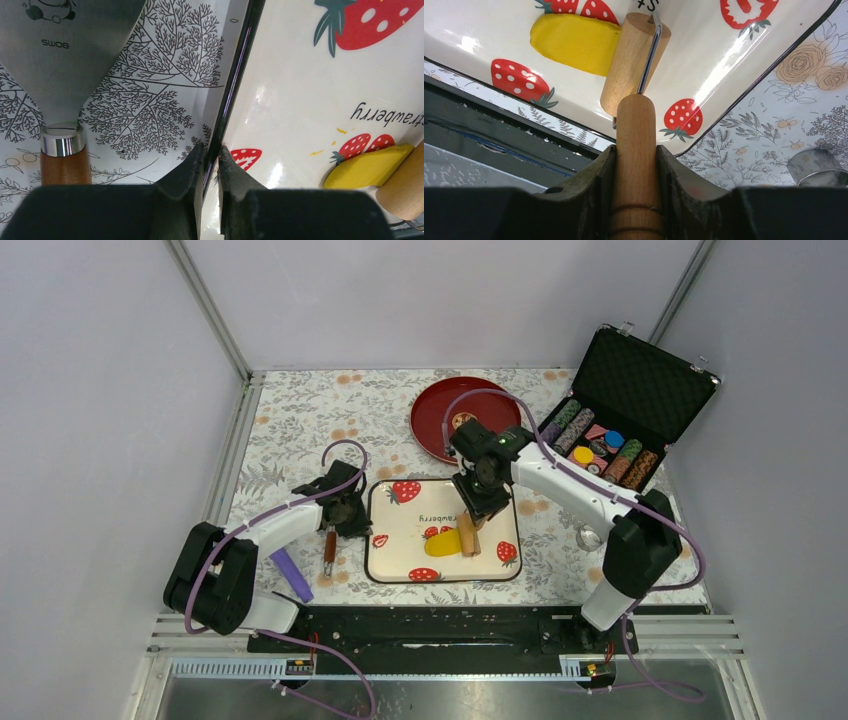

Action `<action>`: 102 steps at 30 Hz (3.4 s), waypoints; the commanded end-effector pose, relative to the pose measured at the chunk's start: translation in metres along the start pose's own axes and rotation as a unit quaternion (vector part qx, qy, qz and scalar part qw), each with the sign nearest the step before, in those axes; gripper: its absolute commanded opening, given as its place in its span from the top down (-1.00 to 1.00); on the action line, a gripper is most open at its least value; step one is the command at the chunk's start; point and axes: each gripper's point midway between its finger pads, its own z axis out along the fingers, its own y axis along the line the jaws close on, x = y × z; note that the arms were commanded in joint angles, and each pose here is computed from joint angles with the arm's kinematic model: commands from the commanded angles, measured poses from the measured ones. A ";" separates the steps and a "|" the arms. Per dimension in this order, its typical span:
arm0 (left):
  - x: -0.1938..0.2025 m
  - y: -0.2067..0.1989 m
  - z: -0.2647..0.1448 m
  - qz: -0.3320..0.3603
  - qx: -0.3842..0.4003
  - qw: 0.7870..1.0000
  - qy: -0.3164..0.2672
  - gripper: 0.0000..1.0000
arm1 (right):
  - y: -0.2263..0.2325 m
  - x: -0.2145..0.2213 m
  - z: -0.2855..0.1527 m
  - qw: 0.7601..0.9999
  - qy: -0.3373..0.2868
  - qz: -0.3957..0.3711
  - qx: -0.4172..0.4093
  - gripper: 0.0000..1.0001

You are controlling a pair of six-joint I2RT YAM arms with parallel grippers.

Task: Roll out the dumpling wrappers from the dough

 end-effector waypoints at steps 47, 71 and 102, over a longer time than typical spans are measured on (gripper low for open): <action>0.009 0.054 0.005 0.017 -0.125 0.992 0.004 1.00 | 0.008 0.003 -0.105 0.802 -0.281 -0.526 -0.042 1.00; 0.009 0.054 0.005 0.017 -0.125 0.992 0.002 1.00 | 0.039 -0.018 -0.036 0.715 -0.093 -0.684 0.112 1.00; 0.009 0.054 0.005 0.018 -0.125 0.992 0.002 1.00 | 0.043 0.086 0.053 0.717 0.037 -0.695 0.030 1.00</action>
